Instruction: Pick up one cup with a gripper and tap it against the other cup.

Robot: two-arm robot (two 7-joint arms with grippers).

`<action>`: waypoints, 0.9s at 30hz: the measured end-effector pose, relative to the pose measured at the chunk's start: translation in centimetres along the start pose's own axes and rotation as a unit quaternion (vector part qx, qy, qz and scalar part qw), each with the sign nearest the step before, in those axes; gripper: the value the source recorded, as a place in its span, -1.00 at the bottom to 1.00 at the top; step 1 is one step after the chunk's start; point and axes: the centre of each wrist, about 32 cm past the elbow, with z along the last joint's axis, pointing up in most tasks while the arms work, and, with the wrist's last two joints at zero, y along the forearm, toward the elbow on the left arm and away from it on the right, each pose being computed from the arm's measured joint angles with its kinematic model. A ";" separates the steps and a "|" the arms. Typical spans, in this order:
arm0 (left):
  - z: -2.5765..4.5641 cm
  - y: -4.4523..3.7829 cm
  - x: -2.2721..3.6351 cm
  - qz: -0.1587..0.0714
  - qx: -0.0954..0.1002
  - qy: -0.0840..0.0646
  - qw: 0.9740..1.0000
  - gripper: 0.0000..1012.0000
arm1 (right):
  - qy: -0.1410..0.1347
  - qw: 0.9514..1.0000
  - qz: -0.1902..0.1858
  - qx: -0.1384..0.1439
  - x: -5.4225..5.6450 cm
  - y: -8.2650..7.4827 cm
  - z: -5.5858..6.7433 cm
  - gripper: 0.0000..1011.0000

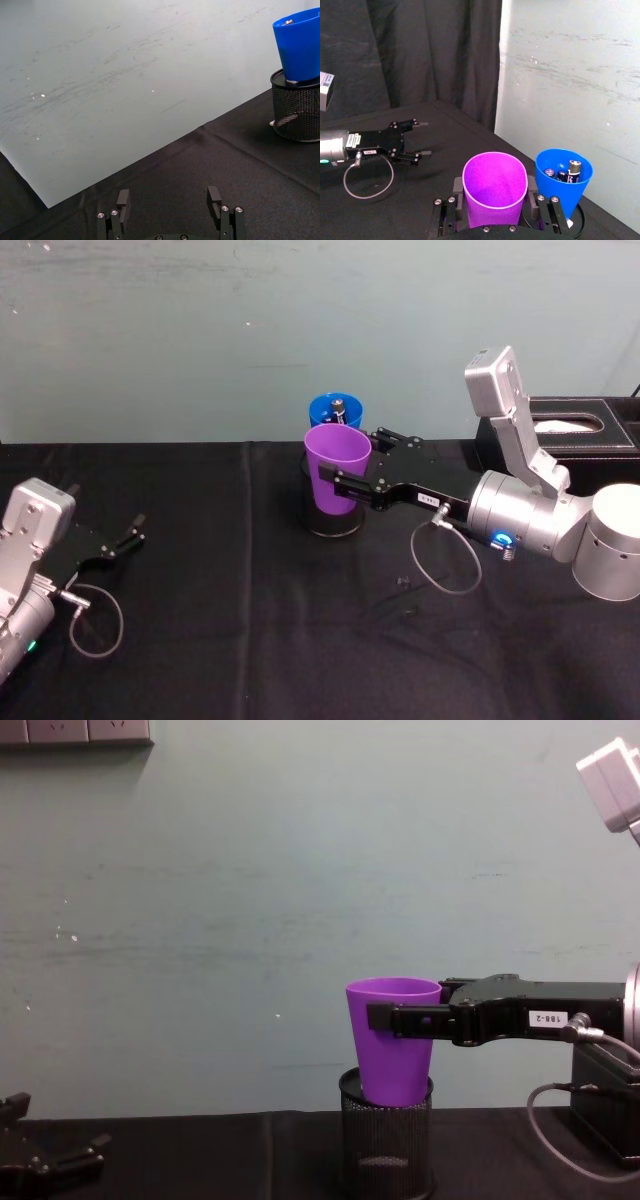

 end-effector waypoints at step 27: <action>0.00 0.00 0.00 0.000 0.000 0.000 1.000 0.98 | 0.000 1.000 0.000 0.000 0.0 0.0 0.0 0.43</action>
